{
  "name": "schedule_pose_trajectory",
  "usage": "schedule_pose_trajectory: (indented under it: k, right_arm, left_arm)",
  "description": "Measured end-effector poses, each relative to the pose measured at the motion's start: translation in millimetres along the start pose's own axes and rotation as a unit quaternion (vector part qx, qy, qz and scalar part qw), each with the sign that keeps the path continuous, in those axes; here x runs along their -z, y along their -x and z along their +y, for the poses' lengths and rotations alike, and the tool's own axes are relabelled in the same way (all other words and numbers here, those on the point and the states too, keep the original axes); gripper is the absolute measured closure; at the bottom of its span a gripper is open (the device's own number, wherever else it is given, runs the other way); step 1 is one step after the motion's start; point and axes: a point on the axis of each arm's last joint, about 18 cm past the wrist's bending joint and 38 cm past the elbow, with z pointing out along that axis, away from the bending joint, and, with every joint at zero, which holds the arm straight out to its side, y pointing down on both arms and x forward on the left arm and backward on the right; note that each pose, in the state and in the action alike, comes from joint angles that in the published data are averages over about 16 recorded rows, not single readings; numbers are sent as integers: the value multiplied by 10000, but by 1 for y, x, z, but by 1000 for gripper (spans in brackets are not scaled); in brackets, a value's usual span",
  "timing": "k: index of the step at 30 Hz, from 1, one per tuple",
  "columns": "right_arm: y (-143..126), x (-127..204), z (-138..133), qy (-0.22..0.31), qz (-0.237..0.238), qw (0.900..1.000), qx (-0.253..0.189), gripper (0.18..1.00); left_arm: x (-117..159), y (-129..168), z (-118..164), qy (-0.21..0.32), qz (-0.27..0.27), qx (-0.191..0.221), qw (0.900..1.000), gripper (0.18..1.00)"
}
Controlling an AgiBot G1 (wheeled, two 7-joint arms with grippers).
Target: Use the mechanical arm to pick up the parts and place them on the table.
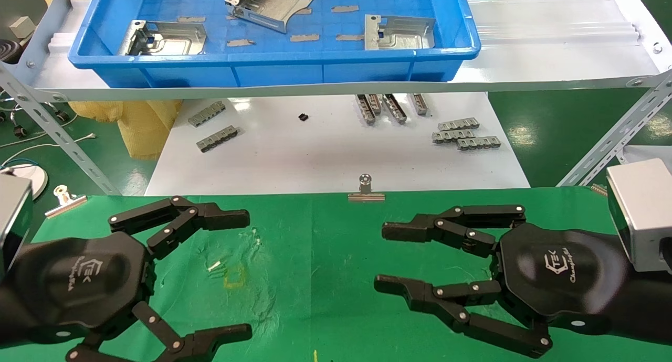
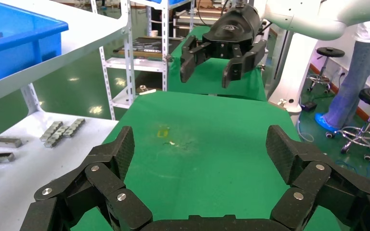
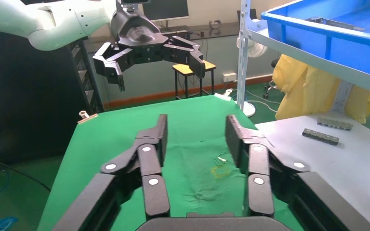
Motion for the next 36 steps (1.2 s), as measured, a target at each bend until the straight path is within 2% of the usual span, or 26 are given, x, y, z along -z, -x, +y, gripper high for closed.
schedule_pose_trajectory:
  k: [10,15,21,27,36]
  right_arm:
    - [0,0,0,0,0,10000,0,807]
    - [0,0,0,0,0,10000,0,888]
    - [0,0,0,0,0,10000,0,950]
    - [0,0,0,0,0,10000,0,979]
    - [0,0,0,0,0,10000,0,987]
  left_arm:
    - [0,0,0,0,0,0,10000,183]
    - [0,0,0,0,0,0,10000,183]
    - [0,0,0,1,-2,-1,10000,183]
    - [2,7,-4,19,-110,-81,9999,183]
    - [9,50,-32,55,-652,-431,9969,183]
